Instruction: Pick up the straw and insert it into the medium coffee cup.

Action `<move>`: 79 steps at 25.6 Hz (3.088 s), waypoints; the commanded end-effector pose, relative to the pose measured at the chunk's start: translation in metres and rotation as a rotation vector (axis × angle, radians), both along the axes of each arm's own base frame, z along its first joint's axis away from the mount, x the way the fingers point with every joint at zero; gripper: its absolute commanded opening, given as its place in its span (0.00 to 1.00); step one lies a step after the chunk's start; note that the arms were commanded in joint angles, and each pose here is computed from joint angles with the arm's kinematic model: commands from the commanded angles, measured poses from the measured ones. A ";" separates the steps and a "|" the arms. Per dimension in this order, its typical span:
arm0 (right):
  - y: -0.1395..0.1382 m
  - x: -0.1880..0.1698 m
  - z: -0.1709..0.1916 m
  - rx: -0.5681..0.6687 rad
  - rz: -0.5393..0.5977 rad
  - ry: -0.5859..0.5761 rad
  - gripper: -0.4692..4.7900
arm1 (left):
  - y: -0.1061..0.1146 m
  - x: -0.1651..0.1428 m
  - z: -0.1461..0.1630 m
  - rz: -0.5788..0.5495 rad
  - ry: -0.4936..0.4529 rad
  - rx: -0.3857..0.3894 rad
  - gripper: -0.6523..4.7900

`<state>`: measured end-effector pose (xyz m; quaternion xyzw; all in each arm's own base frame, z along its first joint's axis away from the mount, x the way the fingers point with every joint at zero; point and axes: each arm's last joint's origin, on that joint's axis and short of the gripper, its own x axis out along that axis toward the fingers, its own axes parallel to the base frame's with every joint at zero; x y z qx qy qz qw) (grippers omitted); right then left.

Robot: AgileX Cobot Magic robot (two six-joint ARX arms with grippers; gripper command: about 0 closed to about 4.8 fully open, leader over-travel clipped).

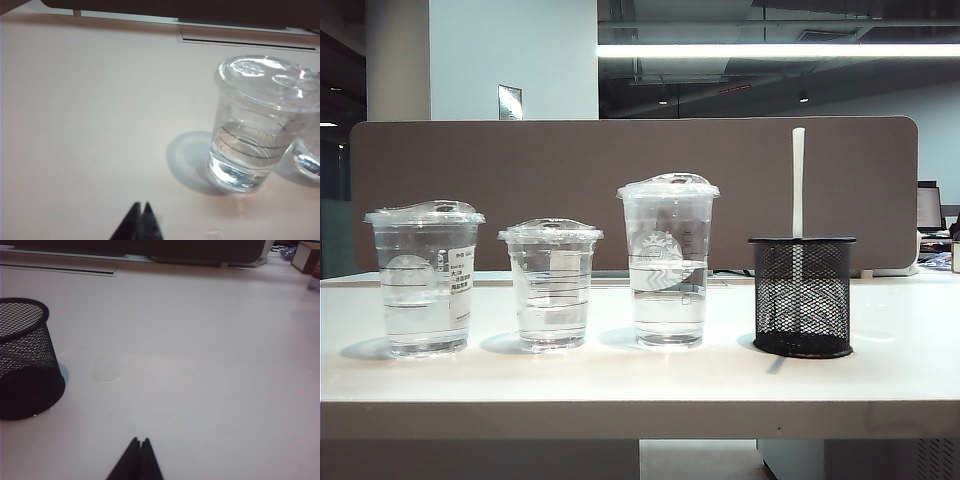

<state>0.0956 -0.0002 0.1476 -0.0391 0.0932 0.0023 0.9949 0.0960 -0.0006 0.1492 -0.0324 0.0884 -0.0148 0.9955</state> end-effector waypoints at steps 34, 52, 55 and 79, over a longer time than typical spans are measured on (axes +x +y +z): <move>0.010 -0.032 0.171 0.158 0.313 0.089 0.09 | -0.014 -0.069 0.236 -0.524 0.231 -0.021 0.11; 0.006 0.133 0.183 -0.199 0.313 0.193 0.16 | -0.017 -0.081 0.228 -0.654 0.291 -0.035 0.11; 0.003 0.139 0.152 -0.110 0.300 0.101 0.17 | -0.017 -0.081 0.228 -0.648 0.293 -0.033 0.11; 0.058 0.091 0.013 0.136 0.565 -0.028 0.50 | -0.016 -0.077 0.218 -0.618 0.350 -0.037 0.11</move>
